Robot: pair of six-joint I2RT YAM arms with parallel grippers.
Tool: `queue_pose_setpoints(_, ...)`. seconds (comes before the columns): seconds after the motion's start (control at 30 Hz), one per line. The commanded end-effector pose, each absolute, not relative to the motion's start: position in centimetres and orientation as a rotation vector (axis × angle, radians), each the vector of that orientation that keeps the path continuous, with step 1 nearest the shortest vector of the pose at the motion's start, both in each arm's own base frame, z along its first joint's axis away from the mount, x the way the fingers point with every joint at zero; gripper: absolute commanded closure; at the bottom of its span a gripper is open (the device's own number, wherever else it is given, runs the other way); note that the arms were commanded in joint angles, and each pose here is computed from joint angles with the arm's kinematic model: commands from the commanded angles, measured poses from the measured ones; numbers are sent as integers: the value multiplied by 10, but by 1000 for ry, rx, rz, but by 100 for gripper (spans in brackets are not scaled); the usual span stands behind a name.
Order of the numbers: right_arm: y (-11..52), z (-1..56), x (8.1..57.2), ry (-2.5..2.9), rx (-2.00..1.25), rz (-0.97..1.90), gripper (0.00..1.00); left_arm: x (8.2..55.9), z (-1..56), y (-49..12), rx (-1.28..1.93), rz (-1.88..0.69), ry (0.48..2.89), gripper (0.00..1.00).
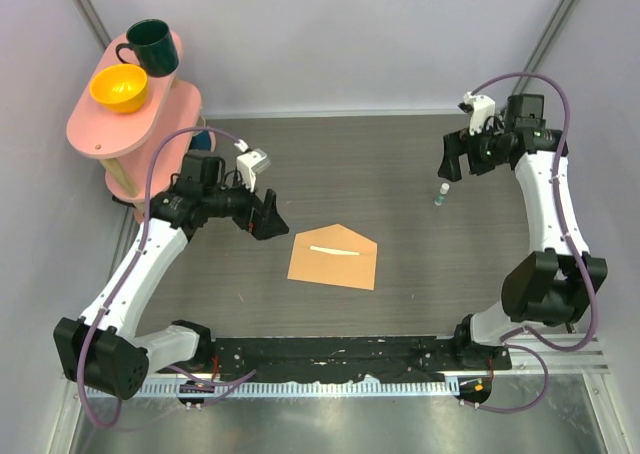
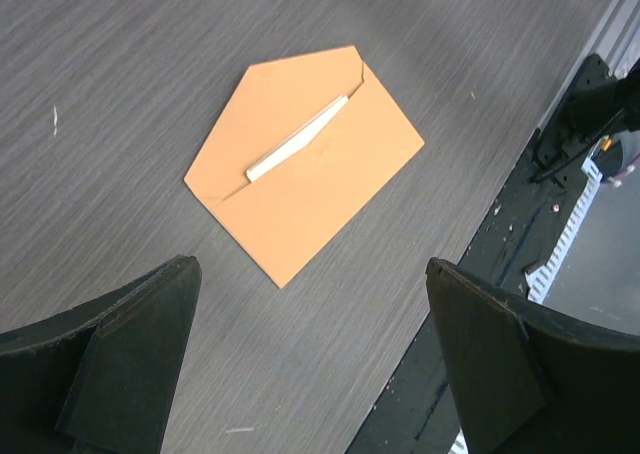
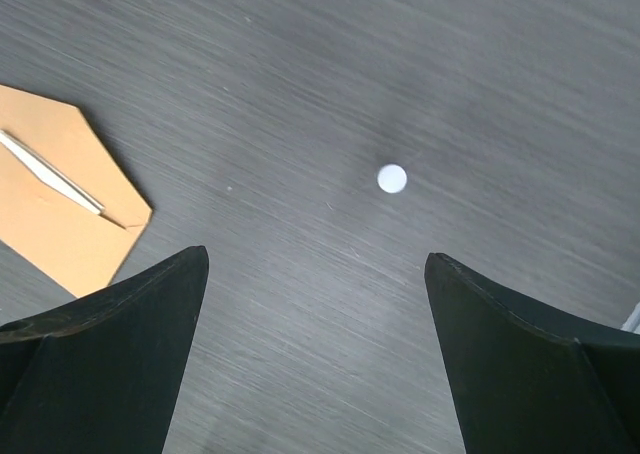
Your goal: Place the letter into the envelope and seal it
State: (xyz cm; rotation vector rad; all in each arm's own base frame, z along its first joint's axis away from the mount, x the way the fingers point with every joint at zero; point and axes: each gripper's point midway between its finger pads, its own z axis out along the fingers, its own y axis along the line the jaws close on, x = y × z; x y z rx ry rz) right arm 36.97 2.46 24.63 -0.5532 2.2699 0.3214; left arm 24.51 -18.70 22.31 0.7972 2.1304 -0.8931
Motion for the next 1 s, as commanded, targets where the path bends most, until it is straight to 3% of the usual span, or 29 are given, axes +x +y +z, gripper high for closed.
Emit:
queue_pose_setpoints(0.0,7,208,389,2320,-518,353,4,263,253,-198,765,-923,2012,0)
queue_pose_setpoints(0.13,-1,185,407,2309,-465,318,7,266,252,-200,730,-938,2006,0)
queue_pose_setpoints(0.43,-2,130,421,2406,-416,312,27,267,251,-200,738,-926,2005,0)
queue_pose_setpoints(0.97,-5,98,433,2456,-425,75,39,270,248,-199,723,-915,2020,1)
